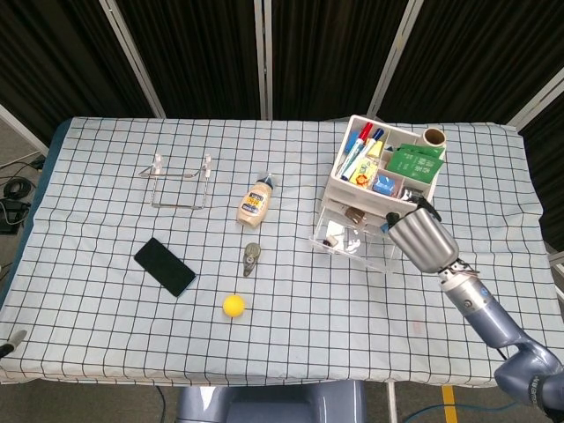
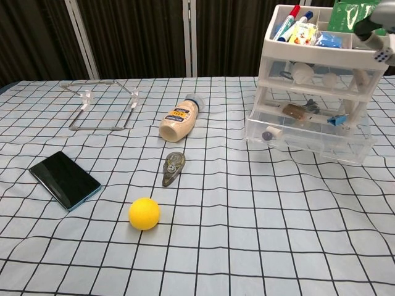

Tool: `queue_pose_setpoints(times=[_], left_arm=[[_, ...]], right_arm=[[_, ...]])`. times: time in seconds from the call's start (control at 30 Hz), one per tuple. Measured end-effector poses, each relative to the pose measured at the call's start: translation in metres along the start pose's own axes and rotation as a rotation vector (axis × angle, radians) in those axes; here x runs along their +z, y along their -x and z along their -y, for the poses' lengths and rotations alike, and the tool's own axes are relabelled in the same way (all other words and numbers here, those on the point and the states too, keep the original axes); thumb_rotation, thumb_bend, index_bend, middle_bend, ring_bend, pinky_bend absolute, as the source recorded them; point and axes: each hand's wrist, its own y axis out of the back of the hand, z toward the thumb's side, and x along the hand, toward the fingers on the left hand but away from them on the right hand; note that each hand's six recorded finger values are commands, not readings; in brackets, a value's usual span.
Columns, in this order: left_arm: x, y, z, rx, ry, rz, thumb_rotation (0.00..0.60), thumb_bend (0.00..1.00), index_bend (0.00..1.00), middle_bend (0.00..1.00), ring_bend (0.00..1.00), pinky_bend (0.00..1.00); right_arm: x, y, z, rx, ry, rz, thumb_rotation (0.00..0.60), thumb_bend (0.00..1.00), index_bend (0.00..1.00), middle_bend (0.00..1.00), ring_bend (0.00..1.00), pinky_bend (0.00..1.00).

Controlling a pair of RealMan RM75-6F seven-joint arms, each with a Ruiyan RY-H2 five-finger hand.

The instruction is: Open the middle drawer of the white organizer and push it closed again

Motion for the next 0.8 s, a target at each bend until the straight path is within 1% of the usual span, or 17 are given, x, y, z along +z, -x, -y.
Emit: queue_pose_setpoints(times=[0.17,0.27,0.43,0.6,0.8], left_arm=[[0.002,0.003,-0.002,0.006,0.006,0.011,0.600,0.10,0.00,0.00,0.00,0.00],[0.003,0.004,-0.001,0.004,0.005,0.017,0.600,0.10,0.00,0.00,0.00,0.00],[0.006,0.005,-0.001,0.006,0.000,0.029,0.600,0.10,0.00,0.00,0.00,0.00],[0.007,0.005,0.000,0.003,-0.002,0.029,0.600,0.10,0.00,0.00,0.00,0.00],[0.008,0.004,0.003,-0.007,-0.008,0.030,0.600,0.10,0.00,0.00,0.00,0.00]], right_arm=[[-0.014,-0.019,0.008,0.024,0.058,0.052,0.600,0.23,0.66,1.00,1.00,0.78],[-0.021,-0.032,0.016,0.047,0.101,0.082,0.600,0.22,0.64,1.00,1.00,0.77],[-0.031,-0.056,0.042,0.106,0.139,0.119,0.600,0.21,0.63,1.00,1.00,0.77],[-0.035,-0.076,0.069,0.170,0.164,0.146,0.600,0.20,0.63,1.00,1.00,0.77],[-0.035,-0.091,0.091,0.215,0.187,0.165,0.600,0.18,0.62,1.00,1.00,0.77]])
